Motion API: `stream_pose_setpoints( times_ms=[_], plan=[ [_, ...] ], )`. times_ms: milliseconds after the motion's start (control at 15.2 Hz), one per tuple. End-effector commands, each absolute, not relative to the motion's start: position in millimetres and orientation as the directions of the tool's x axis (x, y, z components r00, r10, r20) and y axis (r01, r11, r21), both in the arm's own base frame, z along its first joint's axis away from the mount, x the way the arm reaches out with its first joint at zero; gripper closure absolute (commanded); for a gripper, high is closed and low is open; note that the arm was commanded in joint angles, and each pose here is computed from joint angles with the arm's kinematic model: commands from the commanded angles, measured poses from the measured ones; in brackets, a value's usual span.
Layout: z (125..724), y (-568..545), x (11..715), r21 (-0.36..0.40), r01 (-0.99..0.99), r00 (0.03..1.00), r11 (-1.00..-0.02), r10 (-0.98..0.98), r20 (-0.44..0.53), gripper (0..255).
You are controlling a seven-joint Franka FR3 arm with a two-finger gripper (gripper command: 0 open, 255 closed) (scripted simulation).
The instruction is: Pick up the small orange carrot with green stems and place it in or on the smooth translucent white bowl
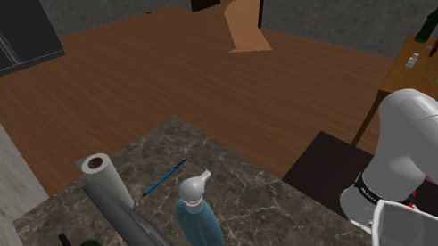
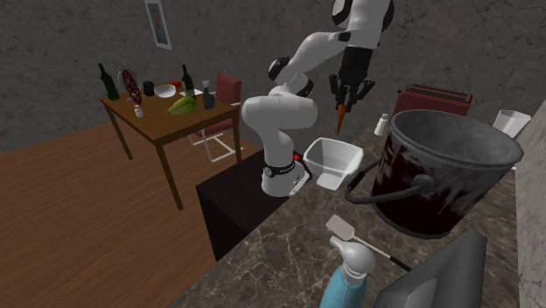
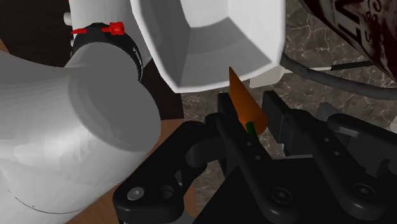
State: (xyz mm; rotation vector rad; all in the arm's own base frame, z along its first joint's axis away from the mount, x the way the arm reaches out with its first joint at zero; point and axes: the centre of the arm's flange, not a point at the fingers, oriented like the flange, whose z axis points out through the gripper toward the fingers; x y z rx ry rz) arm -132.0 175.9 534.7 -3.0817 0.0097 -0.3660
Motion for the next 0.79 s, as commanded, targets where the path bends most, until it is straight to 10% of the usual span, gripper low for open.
stream_pose_setpoints(
  times_ms=[0,726],
  plan=[
    [525,175,-135,-0.038,-0.002,0.972,-0.999,-0.011,0.234,255],
    [466,175,-135,-0.038,-0.002,0.972,-0.999,-0.011,0.233,255]
  ],
)
